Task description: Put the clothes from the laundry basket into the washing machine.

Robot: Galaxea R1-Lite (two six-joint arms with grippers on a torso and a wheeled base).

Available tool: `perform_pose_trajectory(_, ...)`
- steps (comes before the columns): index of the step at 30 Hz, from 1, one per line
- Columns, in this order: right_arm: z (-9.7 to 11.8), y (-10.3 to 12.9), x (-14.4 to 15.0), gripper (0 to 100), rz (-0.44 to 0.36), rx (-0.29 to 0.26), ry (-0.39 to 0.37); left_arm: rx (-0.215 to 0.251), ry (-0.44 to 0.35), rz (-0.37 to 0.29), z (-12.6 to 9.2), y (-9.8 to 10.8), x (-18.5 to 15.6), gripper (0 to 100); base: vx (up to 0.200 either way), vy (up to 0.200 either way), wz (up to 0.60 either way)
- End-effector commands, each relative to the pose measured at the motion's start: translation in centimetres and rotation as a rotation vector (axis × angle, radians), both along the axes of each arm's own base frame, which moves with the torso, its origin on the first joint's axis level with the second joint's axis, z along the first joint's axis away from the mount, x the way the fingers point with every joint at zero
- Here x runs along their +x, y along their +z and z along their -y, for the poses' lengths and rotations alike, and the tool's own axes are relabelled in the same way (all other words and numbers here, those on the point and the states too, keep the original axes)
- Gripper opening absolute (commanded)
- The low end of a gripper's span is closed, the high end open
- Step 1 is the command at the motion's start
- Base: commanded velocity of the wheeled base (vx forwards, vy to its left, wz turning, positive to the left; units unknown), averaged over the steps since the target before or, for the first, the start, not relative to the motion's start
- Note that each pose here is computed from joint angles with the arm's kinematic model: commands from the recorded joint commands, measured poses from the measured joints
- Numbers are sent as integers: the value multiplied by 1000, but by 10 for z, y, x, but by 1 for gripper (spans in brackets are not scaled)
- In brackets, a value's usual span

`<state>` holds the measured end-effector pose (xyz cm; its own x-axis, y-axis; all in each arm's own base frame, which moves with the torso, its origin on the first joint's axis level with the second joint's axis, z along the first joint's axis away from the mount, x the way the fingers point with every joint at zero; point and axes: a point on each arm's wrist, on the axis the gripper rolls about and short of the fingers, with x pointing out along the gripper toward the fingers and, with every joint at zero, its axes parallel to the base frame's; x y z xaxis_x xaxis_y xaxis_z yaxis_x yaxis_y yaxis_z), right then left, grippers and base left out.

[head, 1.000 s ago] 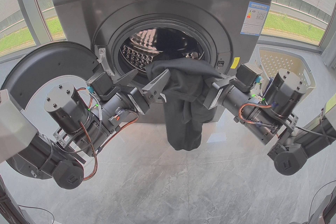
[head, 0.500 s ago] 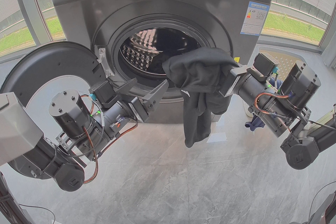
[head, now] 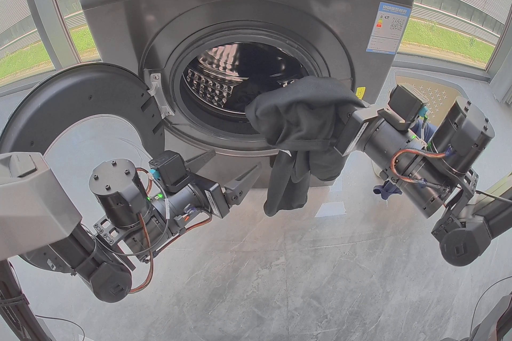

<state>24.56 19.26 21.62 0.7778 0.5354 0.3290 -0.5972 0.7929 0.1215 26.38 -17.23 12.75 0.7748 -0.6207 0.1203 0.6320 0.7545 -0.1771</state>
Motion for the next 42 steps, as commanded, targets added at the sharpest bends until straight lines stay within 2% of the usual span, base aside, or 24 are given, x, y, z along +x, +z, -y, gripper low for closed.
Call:
perform_pose_trajectory(1,0,-1,-15,0,-11,-8,30,26,-2,-40,3,-15,4,100,0,0,0)
perform_pose_trajectory(4,0,-5,-16,0,-24,-17,32,18,-17,-47,6,-17,8,100,0,0,0)
perform_pose_trajectory(12,-10,-9,-12,0,-32,-26,50,11,-160,-29,17,-17,12,100,0,0,0)
perform_pose_trajectory(22,-14,-11,-14,0,-37,-28,64,-30,-217,52,37,-9,42,100,0,0,0)
perform_pose_trajectory(25,-15,-12,-15,0,-39,-30,66,-30,-218,55,40,-13,48,100,0,0,0)
perform_pose_trajectory(30,-15,-13,-15,0,-41,-32,66,-48,-202,84,40,-6,56,100,0,0,0)
perform_pose_trajectory(31,-14,-12,-15,0,-40,-31,66,-49,-200,86,40,-5,56,0,0,0,0)
perform_pose_trajectory(38,-14,-13,-15,0,-41,-32,63,-53,-187,102,40,-3,57,0,0,0,0)
perform_pose_trajectory(41,-13,-13,-14,0,-42,-31,58,-61,-164,116,39,2,57,0,0,0,0)
perform_pose_trajectory(42,-11,-13,-13,0,-43,-32,51,-74,-126,130,36,7,58,0,0,0,0)
